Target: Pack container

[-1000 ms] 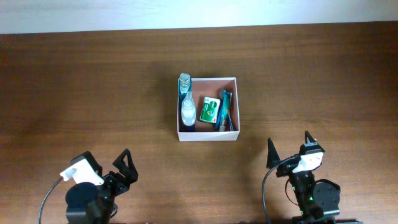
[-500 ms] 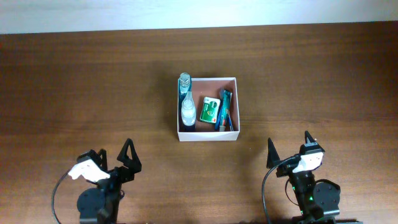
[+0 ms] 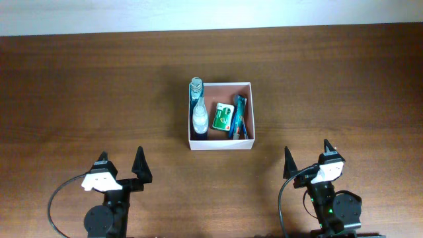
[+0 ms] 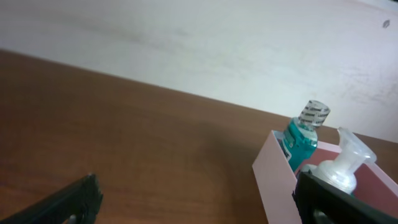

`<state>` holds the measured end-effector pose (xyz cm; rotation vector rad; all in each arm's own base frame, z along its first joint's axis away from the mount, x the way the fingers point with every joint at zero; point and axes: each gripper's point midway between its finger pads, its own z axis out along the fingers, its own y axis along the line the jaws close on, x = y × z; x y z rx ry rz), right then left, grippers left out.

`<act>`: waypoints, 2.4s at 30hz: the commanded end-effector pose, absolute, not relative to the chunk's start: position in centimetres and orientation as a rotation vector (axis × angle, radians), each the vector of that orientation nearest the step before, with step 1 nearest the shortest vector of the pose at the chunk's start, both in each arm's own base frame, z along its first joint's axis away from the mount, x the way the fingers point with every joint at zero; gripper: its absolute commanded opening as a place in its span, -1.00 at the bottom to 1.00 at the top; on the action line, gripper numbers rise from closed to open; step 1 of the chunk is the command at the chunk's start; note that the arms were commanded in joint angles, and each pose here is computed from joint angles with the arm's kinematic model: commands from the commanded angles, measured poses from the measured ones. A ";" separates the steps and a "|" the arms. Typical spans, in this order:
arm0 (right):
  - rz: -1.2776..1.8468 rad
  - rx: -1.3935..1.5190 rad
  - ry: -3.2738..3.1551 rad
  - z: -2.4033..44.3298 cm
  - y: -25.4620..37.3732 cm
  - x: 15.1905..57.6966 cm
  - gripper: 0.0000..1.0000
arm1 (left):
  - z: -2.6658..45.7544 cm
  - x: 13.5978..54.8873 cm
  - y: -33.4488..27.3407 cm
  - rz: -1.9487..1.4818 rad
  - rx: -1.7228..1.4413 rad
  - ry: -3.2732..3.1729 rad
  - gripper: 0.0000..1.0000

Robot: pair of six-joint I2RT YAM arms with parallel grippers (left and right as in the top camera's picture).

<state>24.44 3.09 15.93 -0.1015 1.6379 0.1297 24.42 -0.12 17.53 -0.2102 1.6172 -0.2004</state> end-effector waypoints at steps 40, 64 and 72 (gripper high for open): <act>0.120 -0.097 1.639 15.8 2.9 24.4 0.97 | 15.6 24.6 0.0 0.080 0.080 1.648 0.99; 0.120 -0.097 1.639 15.8 2.9 24.4 0.97 | 15.3 24.7 0.0 0.079 0.081 1.666 0.99; 0.120 -0.097 1.639 15.8 2.9 24.4 0.97 | 15.3 24.7 0.0 0.079 0.081 1.666 0.99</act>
